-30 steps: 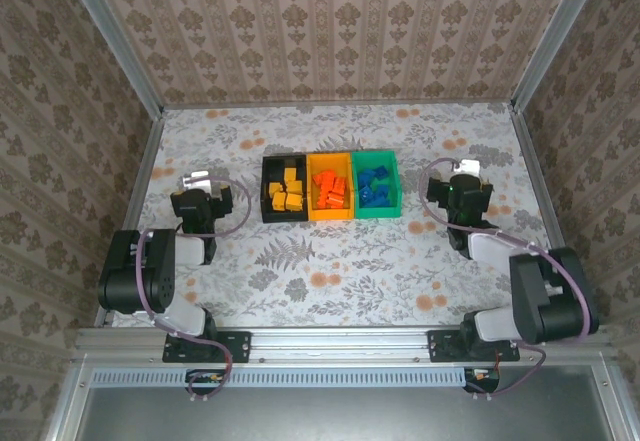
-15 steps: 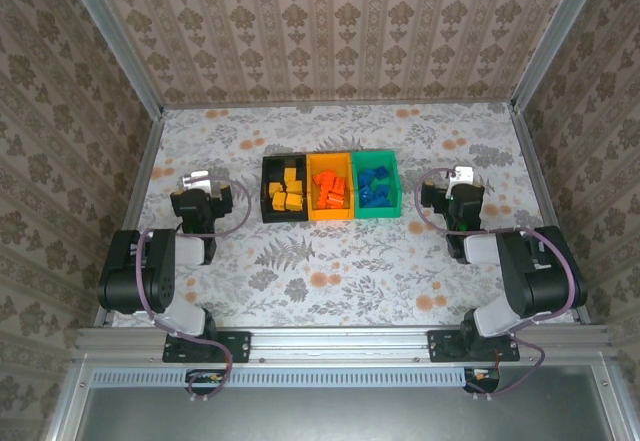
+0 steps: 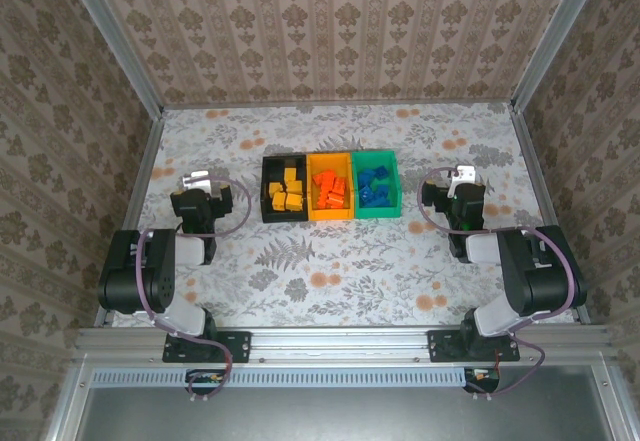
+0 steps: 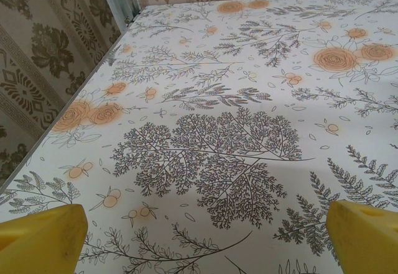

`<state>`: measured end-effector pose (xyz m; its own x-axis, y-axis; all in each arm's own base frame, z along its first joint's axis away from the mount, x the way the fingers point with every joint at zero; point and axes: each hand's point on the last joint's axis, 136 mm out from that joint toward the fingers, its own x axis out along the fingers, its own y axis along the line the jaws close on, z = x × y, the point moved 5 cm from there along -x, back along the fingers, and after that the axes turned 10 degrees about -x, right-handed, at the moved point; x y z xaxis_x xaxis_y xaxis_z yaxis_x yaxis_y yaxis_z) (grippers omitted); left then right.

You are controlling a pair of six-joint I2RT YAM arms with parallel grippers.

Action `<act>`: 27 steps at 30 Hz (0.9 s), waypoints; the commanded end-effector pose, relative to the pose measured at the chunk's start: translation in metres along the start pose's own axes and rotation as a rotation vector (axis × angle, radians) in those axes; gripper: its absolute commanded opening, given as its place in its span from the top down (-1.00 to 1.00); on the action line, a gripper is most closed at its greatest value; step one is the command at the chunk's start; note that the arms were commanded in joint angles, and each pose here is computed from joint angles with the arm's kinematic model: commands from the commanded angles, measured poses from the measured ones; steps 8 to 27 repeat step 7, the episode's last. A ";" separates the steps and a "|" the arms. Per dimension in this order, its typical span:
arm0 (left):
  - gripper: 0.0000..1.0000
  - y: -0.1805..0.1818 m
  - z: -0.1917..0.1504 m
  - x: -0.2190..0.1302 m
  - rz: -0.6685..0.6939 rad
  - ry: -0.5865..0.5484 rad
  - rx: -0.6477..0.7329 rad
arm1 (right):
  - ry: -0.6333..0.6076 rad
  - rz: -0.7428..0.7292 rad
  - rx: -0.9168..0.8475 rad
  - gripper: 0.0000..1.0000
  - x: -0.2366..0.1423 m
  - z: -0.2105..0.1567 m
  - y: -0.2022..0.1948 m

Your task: Sort the legos into containers by color

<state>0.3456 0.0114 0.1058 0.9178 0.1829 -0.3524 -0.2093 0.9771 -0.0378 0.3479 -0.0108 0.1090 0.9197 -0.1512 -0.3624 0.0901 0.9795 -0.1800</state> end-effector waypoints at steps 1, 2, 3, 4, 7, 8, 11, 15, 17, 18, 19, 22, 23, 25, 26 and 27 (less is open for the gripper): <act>-1.00 -0.003 0.008 0.000 -0.016 -0.032 0.008 | -0.040 0.007 0.011 -1.00 0.000 0.008 0.000; -1.00 -0.004 0.008 0.000 -0.018 -0.032 0.011 | -0.039 0.007 0.011 -1.00 0.000 0.007 0.000; -1.00 -0.003 0.008 -0.001 -0.017 -0.032 0.011 | -0.037 0.008 0.010 -1.00 0.000 0.007 0.000; -1.00 -0.004 0.007 0.000 -0.017 -0.031 0.011 | -0.038 0.007 0.011 -1.00 0.000 0.007 0.000; -1.00 -0.004 0.007 0.000 -0.018 -0.031 0.011 | -0.038 0.008 0.011 -1.00 0.000 0.007 0.000; -1.00 -0.004 0.007 0.000 -0.018 -0.031 0.011 | -0.038 0.008 0.011 -1.00 0.000 0.007 0.000; -1.00 -0.004 0.007 0.000 -0.018 -0.031 0.011 | -0.038 0.008 0.011 -1.00 0.000 0.007 0.000; -1.00 -0.004 0.007 0.000 -0.018 -0.031 0.011 | -0.038 0.008 0.011 -1.00 0.000 0.007 0.000; -1.00 -0.004 0.007 0.000 -0.018 -0.031 0.011 | -0.038 0.008 0.011 -1.00 0.000 0.007 0.000; -1.00 -0.004 0.007 0.000 -0.018 -0.031 0.011 | -0.038 0.008 0.011 -1.00 0.000 0.007 0.000; -1.00 -0.004 0.007 0.000 -0.018 -0.031 0.011 | -0.038 0.008 0.011 -1.00 0.000 0.007 0.000; -1.00 -0.004 0.007 0.000 -0.018 -0.031 0.011 | -0.038 0.008 0.011 -1.00 0.000 0.007 0.000; -1.00 -0.004 0.007 0.000 -0.018 -0.031 0.011 | -0.038 0.008 0.011 -1.00 0.000 0.007 0.000; -1.00 -0.004 0.007 0.000 -0.018 -0.031 0.011 | -0.038 0.008 0.011 -1.00 0.000 0.007 0.000; -1.00 -0.004 0.007 0.000 -0.018 -0.031 0.011 | -0.038 0.008 0.011 -1.00 0.000 0.007 0.000; -1.00 -0.004 0.007 0.000 -0.018 -0.031 0.011 | -0.038 0.008 0.011 -1.00 0.000 0.007 0.000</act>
